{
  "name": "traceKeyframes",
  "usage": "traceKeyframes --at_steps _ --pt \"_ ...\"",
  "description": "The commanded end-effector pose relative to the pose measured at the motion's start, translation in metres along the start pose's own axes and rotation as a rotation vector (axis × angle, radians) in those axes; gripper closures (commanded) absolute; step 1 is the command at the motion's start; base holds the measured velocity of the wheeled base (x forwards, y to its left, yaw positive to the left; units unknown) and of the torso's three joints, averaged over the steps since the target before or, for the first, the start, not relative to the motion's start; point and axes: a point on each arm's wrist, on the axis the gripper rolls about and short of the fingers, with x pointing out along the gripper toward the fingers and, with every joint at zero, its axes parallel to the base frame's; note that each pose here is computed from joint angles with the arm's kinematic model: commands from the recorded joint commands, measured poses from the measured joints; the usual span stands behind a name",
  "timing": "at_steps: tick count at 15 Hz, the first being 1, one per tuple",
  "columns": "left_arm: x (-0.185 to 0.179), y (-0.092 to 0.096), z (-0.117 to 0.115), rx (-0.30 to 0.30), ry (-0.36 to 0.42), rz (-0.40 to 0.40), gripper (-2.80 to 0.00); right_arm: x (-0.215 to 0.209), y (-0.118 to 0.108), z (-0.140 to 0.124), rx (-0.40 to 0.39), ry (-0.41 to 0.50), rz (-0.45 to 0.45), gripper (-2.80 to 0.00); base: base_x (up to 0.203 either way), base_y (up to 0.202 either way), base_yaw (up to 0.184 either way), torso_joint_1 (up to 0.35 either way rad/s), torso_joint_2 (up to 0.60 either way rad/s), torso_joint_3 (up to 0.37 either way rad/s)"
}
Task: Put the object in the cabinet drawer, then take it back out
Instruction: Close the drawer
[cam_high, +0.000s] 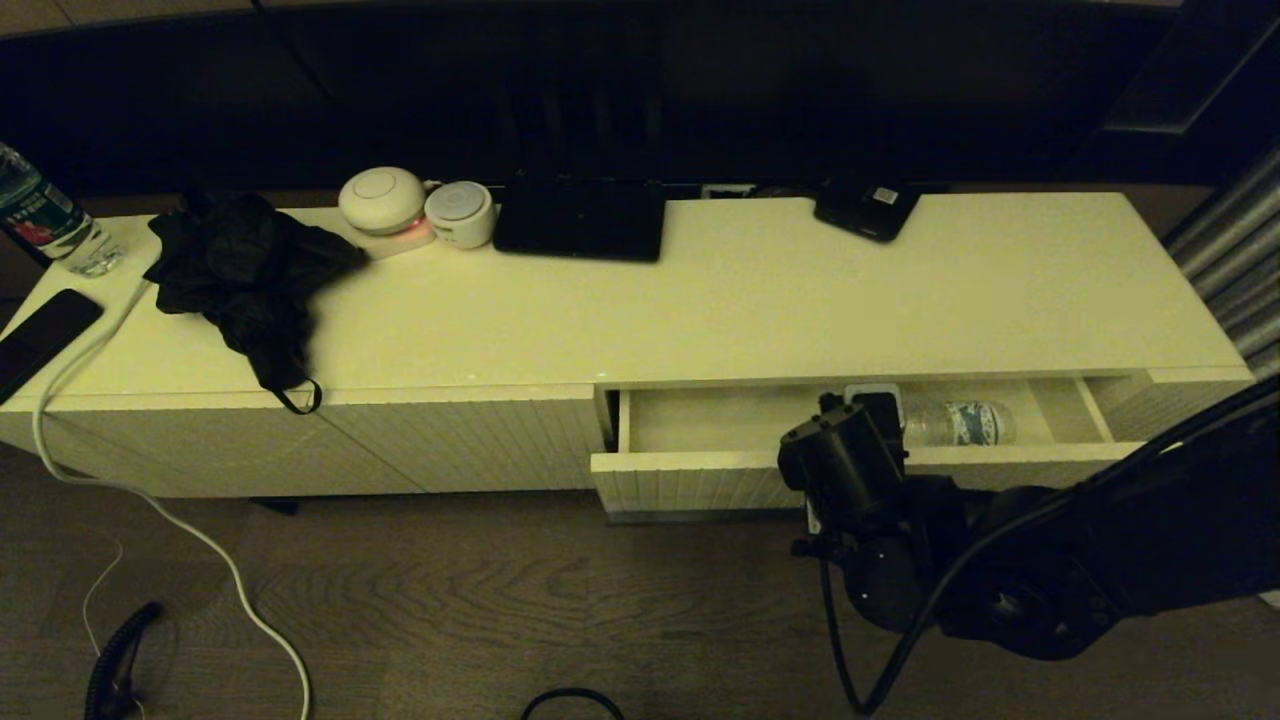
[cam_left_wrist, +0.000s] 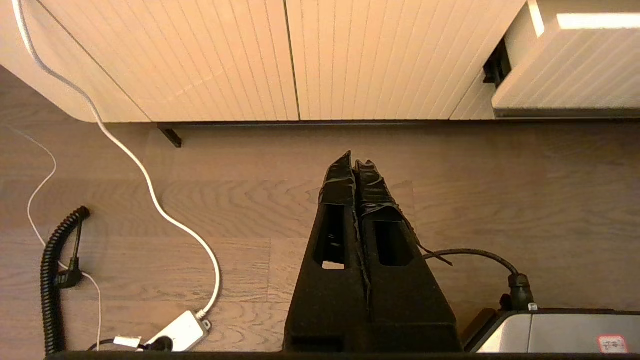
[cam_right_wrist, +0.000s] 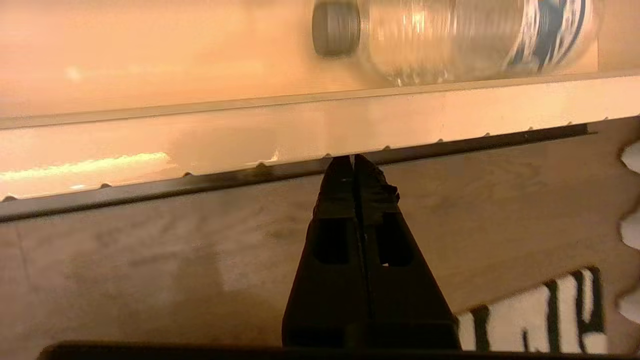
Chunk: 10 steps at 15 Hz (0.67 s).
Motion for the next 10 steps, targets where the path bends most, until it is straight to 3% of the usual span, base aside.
traceKeyframes --at_steps 1,10 --pt "0.0 0.0 0.0 0.0 0.0 0.0 0.0 0.003 -0.001 0.003 0.009 -0.014 -0.01 0.0 0.0 0.0 0.0 0.0 0.0 0.0" --pt "0.0 0.0 0.0 0.0 -0.001 0.0 0.0 0.022 0.0 0.015 0.086 -0.084 -0.042 0.0 0.0 0.0 0.0 0.0 0.0 0.0"
